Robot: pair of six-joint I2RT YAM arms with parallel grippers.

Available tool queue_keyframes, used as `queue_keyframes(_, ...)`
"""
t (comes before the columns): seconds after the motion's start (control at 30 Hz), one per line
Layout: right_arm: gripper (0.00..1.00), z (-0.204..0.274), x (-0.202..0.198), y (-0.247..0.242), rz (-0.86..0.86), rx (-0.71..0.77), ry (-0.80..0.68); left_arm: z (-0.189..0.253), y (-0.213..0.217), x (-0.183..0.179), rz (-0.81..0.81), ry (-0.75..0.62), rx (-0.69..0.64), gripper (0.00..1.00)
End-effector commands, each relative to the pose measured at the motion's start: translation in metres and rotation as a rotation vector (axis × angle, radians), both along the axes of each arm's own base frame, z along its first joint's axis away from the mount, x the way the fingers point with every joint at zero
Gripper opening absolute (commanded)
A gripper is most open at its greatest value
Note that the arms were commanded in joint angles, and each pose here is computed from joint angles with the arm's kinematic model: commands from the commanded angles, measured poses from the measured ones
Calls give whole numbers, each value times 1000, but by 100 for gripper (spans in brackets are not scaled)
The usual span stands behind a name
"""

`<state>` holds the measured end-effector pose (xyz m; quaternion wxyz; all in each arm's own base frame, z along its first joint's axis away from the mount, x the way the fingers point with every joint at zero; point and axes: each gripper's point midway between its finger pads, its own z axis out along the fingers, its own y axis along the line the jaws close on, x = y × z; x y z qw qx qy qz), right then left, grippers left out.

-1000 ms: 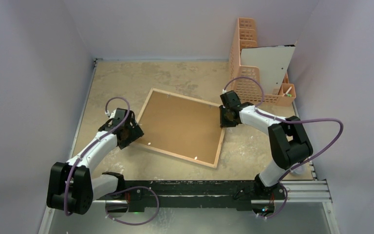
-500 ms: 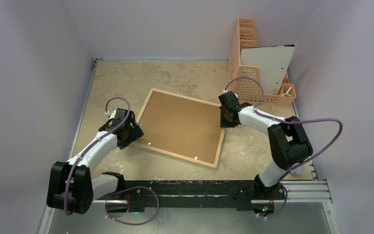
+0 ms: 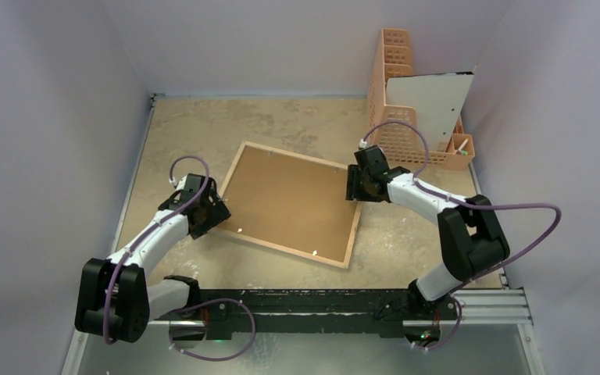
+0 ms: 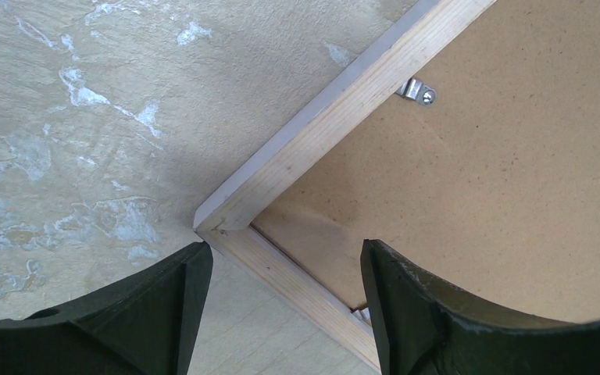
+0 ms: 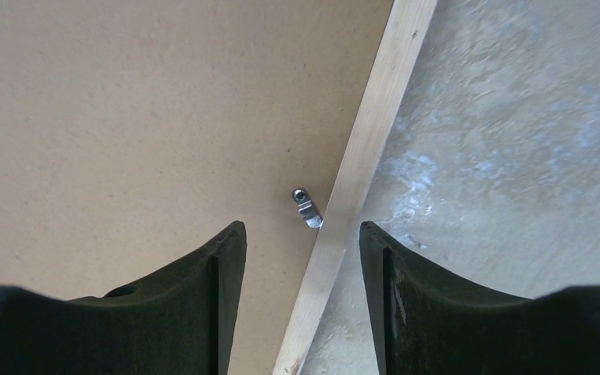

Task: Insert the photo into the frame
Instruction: Install the photo frame at the center of the board.

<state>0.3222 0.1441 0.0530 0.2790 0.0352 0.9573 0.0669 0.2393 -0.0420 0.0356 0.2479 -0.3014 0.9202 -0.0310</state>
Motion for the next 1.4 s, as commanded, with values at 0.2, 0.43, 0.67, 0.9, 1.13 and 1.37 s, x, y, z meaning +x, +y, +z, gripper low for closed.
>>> queue_keyframes(0.2,48,-29,-11,-6,56,-63,92,3,-1,8,-13,-32,1,72)
queue_keyframes(0.43,32,-42,-9,-24,-20,-160,116,3,0,8,-10,-31,6,72)
queue_keyframes(0.67,15,-47,-8,-28,-25,-185,124,3,1,8,-6,-36,9,72)
queue_keyframes(0.9,6,-42,-4,-23,-36,-155,104,7,1,10,-9,-49,12,72)
queue_keyframes(1.13,52,-8,13,-11,-35,-84,0,51,8,44,22,-135,64,74)
queue_keyframes(1.37,51,-30,3,-13,-5,-110,65,78,10,99,35,-195,106,86)
